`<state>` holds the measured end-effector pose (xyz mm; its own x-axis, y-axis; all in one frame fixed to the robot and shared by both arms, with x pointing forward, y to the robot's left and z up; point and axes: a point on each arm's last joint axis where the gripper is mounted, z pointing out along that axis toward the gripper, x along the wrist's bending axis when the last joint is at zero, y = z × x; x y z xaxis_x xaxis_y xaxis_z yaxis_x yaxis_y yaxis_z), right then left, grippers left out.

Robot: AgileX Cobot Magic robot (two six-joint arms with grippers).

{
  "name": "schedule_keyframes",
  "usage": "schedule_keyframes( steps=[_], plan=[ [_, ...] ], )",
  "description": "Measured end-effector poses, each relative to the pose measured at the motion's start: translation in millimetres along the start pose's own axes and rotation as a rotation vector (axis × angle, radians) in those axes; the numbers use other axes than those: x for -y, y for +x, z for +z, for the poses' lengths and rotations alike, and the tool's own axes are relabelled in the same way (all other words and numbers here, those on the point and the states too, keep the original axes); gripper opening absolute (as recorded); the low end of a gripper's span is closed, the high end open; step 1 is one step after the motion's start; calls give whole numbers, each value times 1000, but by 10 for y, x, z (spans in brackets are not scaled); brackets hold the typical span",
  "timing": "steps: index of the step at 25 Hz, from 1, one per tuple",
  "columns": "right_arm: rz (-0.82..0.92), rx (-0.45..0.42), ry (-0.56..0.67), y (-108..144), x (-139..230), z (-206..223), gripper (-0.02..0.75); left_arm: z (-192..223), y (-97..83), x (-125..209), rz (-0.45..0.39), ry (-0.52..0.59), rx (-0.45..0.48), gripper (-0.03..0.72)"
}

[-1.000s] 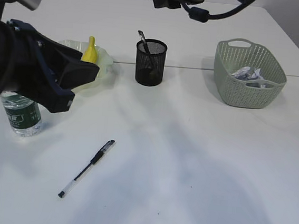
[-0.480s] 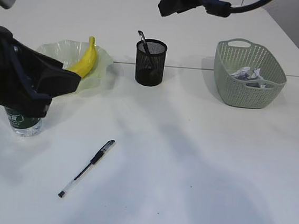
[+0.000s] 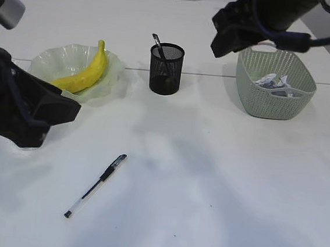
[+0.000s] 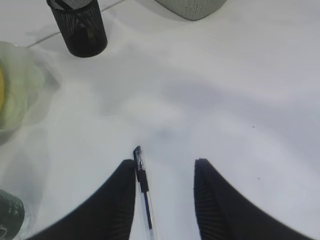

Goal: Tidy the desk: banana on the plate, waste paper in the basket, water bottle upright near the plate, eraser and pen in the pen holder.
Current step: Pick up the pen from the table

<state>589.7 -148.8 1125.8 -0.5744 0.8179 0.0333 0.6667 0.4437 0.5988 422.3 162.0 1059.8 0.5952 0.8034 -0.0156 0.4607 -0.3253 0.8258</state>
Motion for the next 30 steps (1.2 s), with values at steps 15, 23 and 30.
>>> schedule_keyframes(
  steps=[15, 23, 30],
  plan=[
    [128, 105, 138, 93, 961, -154, 292, 199, -26, 183, -83, 185, 20, 291],
    [158, 97, 235, 143, 1407, 14, 292, 433, -52, 321, -162, 297, 34, 332],
    [179, 77, 238, 163, 1423, 28, 292, 597, -52, 430, -181, 369, 25, 334]
  ],
)
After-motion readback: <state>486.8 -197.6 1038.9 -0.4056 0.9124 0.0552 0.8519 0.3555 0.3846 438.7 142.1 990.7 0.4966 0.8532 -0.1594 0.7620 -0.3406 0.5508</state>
